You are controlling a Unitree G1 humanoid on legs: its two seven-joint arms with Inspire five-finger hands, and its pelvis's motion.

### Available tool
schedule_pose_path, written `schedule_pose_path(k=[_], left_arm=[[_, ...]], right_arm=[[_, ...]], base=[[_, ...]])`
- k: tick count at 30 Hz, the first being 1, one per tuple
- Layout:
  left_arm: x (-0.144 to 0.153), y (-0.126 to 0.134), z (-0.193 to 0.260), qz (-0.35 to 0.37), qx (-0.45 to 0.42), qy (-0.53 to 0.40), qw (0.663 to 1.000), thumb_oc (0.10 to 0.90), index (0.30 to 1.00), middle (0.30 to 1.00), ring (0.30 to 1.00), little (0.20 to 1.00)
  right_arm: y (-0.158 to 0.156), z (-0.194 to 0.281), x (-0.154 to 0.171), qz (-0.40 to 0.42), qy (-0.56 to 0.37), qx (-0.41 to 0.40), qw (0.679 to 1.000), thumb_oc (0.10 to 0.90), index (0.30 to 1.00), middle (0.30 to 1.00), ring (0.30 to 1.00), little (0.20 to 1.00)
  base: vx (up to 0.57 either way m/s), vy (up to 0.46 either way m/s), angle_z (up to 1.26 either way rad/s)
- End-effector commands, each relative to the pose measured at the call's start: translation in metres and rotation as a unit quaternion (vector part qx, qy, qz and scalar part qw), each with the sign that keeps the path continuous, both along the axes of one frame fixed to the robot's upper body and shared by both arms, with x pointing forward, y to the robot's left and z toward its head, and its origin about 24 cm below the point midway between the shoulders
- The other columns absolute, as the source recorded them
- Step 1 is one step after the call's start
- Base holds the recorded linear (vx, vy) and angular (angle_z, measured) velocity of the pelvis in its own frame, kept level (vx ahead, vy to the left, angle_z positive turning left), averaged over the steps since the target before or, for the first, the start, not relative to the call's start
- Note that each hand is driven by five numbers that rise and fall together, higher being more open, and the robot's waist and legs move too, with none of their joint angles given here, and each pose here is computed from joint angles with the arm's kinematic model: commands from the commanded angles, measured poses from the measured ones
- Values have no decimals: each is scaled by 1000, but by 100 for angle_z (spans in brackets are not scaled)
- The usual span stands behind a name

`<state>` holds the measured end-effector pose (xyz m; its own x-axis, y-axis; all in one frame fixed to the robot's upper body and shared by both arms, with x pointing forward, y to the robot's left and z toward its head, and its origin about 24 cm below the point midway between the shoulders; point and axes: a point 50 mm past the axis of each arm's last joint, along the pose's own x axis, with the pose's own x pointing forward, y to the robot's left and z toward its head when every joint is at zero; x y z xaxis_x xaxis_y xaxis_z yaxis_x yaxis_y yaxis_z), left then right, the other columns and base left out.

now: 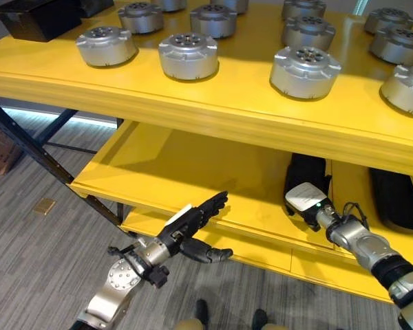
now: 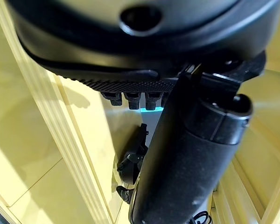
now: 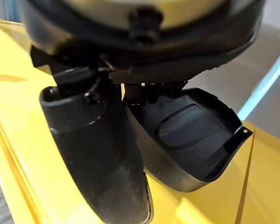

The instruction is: Move parts from the plastic box to the shelf.

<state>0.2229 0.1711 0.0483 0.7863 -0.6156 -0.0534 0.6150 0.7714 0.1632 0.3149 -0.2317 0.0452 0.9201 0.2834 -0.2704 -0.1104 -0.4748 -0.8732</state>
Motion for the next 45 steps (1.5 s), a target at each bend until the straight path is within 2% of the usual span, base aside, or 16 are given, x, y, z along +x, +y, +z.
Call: schedule_pose_path(k=[1,4,7,17,21,23,26,31,35,45], left_arm=[[7,-24,48,-49,-76,-127,988,900,1000,1000,1000,1000],[7,-24,48,-49,-76,-127,988,900,1000,1000,1000,1000],[7,-22,47,-48,-75,-128,988,900,1000,1000,1000,1000],[5,-21,46,-44,-74,-128,988,900,1000,1000,1000,1000],[5,-22,46,-38,-76,-129,988,900,1000,1000,1000,1000],[6,-22,46,-35,-77,-130,988,900,1000,1000,1000,1000],[6,-20,47,-32,-76,-129,988,900,1000,1000,1000,1000],[8,-18,48,-25,-76,-130,988,900,1000,1000,1000,1000],[9,-19,50,-25,-76,-130,988,900,1000,1000,1000,1000],[10,-22,48,-23,-76,-125,989,900,1000,1000,1000,1000]], right_arm=[[9,64,23,58,-132,-18,989,900,1000,1000,1000,1000],[8,64,23,58,-134,-17,989,900,1000,1000,1000,1000],[6,63,22,71,-124,-67,988,900,1000,1000,1000,1000],[11,76,21,64,-136,-39,988,900,1000,1000,1000,1000],[6,76,22,27,-131,3,991,900,1000,1000,1000,1000],[6,73,21,9,-110,59,992,900,1000,1000,1000,1000],[5,71,19,-2,-91,94,991,900,1000,1000,1000,1000],[3,73,20,-38,-35,210,976,900,1000,1000,1000,1000],[6,72,18,-49,-5,264,963,900,1000,1000,1000,1000],[13,67,14,-53,30,283,957,900,1000,1000,1000,1000]], base=[[0,0,0],[0,0,0],[0,0,0],[0,0,0],[0,0,0],[0,0,0],[0,0,0],[0,0,0],[0,0,0],[0,0,0]])
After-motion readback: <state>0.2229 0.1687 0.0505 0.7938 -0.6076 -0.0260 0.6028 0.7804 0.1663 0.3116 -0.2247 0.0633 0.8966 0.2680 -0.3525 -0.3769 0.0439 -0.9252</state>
